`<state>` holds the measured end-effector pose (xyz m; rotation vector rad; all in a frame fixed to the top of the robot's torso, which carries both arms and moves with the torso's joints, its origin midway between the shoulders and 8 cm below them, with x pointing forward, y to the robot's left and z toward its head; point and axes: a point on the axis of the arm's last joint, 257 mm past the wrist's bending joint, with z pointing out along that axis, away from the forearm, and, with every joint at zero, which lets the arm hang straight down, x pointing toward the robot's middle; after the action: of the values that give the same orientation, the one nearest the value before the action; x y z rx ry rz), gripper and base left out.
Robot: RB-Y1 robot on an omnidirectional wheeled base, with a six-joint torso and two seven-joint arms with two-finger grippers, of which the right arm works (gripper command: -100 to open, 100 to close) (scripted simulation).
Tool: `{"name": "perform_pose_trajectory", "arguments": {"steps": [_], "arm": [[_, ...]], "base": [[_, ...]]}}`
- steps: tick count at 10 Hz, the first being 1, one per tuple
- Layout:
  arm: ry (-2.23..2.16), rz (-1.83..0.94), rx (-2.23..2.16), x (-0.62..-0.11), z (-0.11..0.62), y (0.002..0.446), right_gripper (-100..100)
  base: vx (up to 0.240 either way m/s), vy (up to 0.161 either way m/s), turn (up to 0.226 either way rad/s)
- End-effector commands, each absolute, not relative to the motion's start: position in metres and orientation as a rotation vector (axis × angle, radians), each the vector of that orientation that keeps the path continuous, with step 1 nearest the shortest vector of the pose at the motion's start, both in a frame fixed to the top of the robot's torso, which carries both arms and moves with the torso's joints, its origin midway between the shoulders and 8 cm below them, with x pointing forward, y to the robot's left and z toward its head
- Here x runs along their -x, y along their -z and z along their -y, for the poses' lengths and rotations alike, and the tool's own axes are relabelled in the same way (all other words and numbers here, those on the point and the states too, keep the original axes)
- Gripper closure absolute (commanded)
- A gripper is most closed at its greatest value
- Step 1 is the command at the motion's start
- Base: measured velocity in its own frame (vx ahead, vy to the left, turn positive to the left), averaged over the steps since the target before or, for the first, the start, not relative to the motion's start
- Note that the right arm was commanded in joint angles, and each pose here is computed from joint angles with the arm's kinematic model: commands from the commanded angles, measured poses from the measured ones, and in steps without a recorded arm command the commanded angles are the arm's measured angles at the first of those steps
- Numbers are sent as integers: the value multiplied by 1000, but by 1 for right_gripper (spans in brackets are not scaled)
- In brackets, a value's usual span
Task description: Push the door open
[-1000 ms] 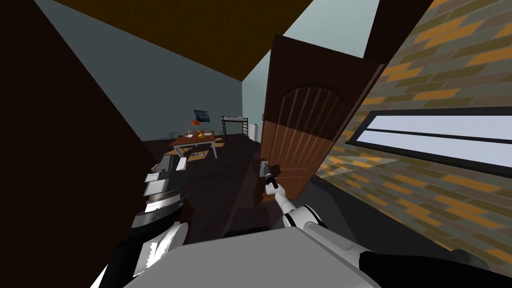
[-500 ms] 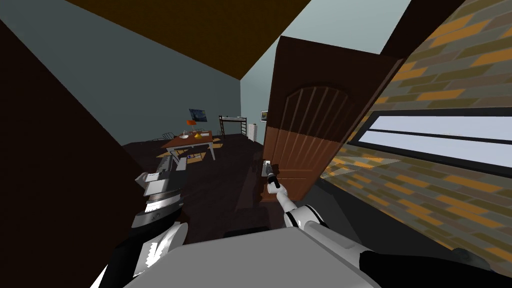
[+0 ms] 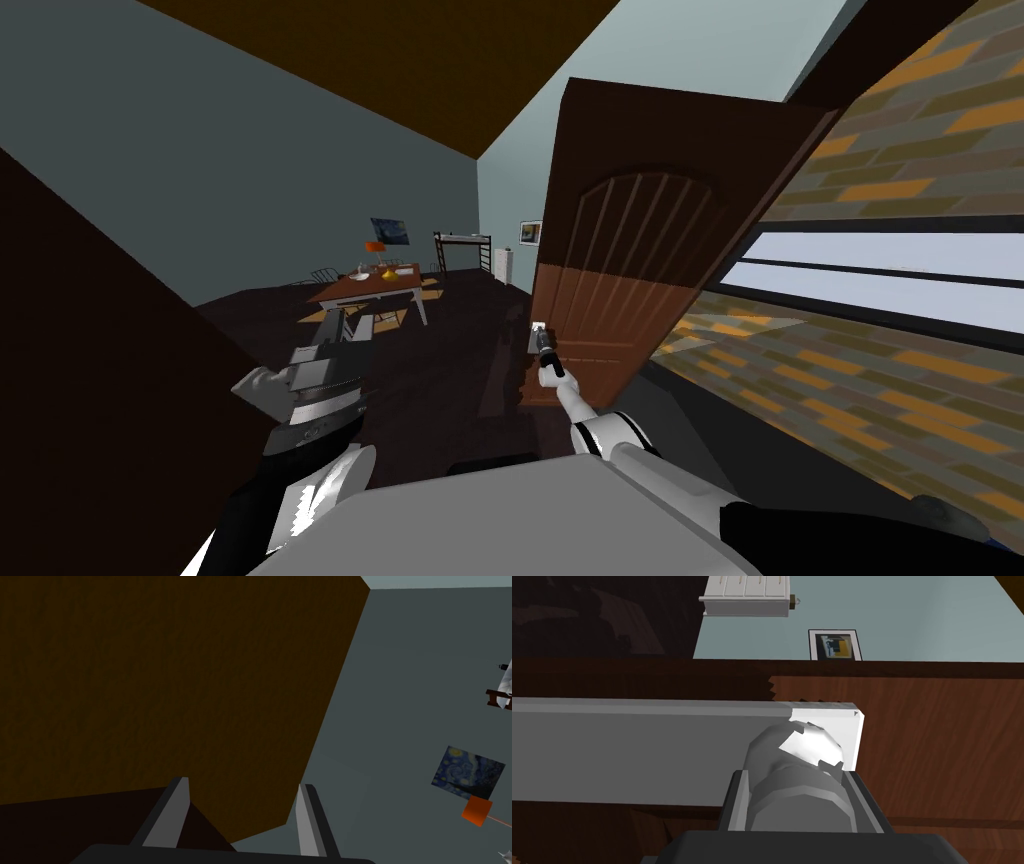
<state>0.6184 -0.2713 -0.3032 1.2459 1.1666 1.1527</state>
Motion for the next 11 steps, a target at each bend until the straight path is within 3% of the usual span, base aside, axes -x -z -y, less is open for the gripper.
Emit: {"name": "perform_pose_trajectory", "arguments": {"steps": [1,11], "arm": [[-1127,-1137,-1251,-620,293,299,100],[-1048,-1050,-1302,-613,354,297,100]], "base": [[175,107,-59],[160,106,-59]]}}
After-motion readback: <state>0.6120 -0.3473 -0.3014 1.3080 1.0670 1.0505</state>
